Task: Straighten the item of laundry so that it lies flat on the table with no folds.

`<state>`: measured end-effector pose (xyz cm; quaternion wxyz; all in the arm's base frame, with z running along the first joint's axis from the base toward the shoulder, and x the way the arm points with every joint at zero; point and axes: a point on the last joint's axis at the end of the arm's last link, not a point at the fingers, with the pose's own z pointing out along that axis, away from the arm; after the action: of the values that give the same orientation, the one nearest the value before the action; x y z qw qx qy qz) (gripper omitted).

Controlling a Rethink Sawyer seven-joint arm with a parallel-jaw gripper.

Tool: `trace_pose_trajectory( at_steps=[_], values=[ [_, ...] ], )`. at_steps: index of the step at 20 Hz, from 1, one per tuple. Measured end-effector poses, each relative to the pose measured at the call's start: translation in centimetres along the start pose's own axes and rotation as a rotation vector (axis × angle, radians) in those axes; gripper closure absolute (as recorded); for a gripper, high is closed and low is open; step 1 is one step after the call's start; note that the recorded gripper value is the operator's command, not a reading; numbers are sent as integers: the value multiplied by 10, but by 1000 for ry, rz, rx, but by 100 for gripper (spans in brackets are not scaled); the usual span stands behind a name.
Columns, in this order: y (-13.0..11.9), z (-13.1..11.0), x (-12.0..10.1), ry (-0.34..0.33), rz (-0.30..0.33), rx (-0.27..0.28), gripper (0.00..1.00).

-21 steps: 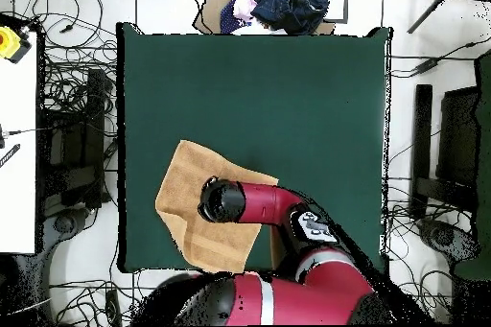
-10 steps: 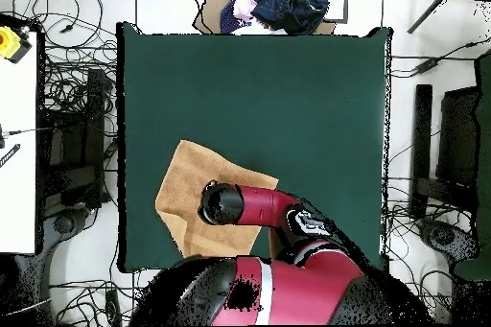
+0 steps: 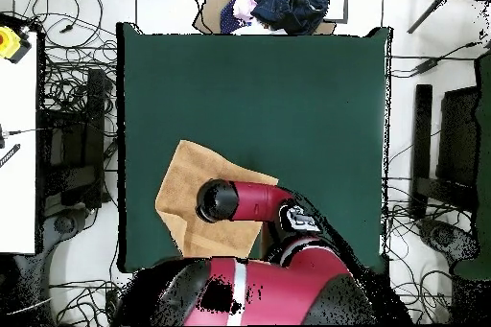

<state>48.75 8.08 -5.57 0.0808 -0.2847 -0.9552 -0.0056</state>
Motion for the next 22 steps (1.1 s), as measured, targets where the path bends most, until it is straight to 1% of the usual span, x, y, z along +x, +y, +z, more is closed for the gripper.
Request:
trace_pose_trajectory(
  at_steps=[5,22],
  values=[
    [6,0,1,-9,-21,40,100],
    [10,1,-10,52,-10,80,100]
  ],
)
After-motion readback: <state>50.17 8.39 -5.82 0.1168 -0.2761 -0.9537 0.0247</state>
